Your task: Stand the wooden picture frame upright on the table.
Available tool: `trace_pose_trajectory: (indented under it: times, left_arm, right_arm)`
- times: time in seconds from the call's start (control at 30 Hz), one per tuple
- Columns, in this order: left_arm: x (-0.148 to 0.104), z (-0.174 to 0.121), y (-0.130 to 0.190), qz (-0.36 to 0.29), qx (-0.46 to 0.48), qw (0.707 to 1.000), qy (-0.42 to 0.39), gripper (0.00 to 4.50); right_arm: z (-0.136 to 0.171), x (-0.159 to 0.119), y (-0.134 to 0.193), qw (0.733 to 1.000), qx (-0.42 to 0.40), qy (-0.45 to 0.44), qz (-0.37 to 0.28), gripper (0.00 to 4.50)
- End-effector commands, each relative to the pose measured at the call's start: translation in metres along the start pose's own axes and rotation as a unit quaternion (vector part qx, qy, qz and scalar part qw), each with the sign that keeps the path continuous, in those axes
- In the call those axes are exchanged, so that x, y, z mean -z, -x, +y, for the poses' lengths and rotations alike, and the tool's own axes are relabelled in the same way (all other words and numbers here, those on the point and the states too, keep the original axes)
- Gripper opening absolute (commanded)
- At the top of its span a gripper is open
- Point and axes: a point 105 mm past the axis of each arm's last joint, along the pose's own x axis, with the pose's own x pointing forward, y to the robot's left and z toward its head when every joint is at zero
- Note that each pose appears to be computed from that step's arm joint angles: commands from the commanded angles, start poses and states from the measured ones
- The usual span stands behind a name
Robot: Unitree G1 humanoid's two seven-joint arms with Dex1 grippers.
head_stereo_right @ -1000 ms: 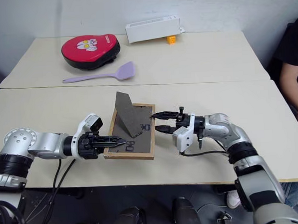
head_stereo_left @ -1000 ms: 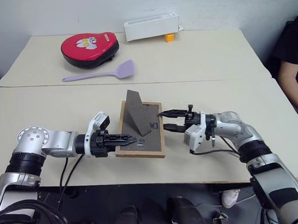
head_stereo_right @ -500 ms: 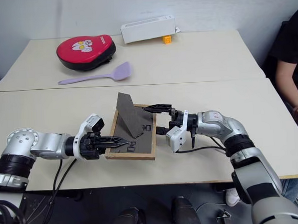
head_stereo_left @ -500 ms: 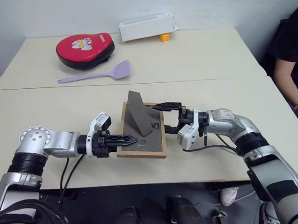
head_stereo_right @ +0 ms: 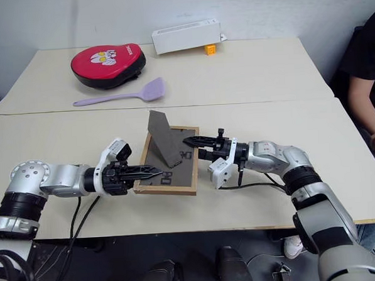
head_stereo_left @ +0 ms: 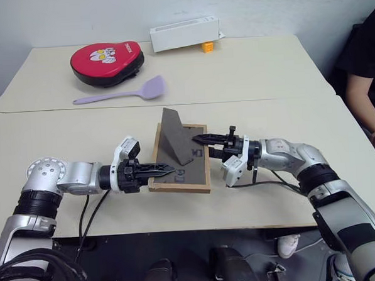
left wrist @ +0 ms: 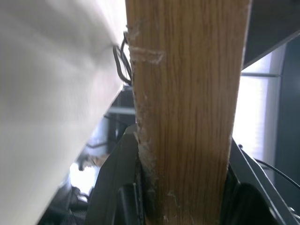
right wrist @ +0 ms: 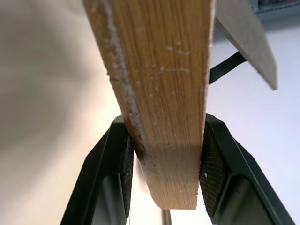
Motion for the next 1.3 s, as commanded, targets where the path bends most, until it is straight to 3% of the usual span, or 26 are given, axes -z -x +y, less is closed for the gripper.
trace_pose_trajectory:
  times: [0.03, 0.17, 0.33, 0.47, 0.53, 0.6, 0.67, 0.73, 0.77, 0.9, 1.1, 1.3]
  left_arm:
    - [0.001, -0.025, 0.001, 0.002, 0.006, 0.997, -0.074, 2.24]
    - [-0.002, -0.018, 0.023, -0.039, -0.049, 0.994, -0.089, 3.54]
    - [-0.020, -0.011, 0.071, -0.117, -0.124, 0.976, -0.134, 3.56]
    - [-0.039, -0.011, 0.110, -0.175, -0.181, 0.912, -0.325, 3.56]
    - [-0.045, -0.018, 0.128, -0.194, -0.194, 0.836, -0.474, 3.93]
    - [-0.045, -0.022, 0.133, -0.189, -0.200, 0.789, -0.549, 4.43]
    - [-0.027, -0.014, 0.123, -0.104, -0.204, 0.751, -0.620, 4.50]
    - [-0.017, -0.017, 0.103, -0.095, -0.170, 0.728, -0.657, 4.50]
    - [-0.016, -0.021, 0.094, -0.111, -0.158, 0.720, -0.667, 4.50]
    - [-0.008, -0.022, 0.073, -0.113, -0.134, 0.713, -0.678, 4.50]
    - [0.002, -0.017, 0.058, -0.120, -0.113, 0.734, -0.658, 4.50]
    - [-0.001, -0.015, 0.057, -0.123, -0.118, 0.731, -0.660, 4.50]
  right_arm:
    - [-0.011, 0.000, -0.002, 0.999, 0.040, 0.000, -0.002, 1.37]
    - [-0.013, -0.002, -0.001, 0.999, 0.047, 0.004, -0.006, 1.24]
    - [-0.016, -0.005, 0.004, 0.998, 0.056, 0.000, -0.012, 1.24]
    - [-0.017, -0.007, 0.012, 0.998, 0.061, -0.023, -0.015, 1.24]
    - [-0.023, 0.003, 0.021, 0.990, 0.092, -0.108, 0.025, 1.24]
    - [-0.023, 0.009, 0.027, 0.974, 0.102, -0.199, 0.045, 1.24]
    - [-0.038, 0.020, 0.036, 0.919, 0.156, -0.359, 0.055, 1.24]
    - [-0.044, 0.032, 0.048, 0.824, 0.186, -0.533, 0.049, 1.24]
    - [-0.046, 0.038, 0.052, 0.785, 0.204, -0.584, 0.049, 1.24]
    - [-0.030, 0.051, 0.061, 0.681, 0.191, -0.702, 0.091, 1.24]
    - [0.003, 0.062, 0.071, 0.599, 0.177, -0.766, 0.154, 1.24]
    - [0.029, 0.060, 0.073, 0.598, 0.143, -0.765, 0.190, 1.24]
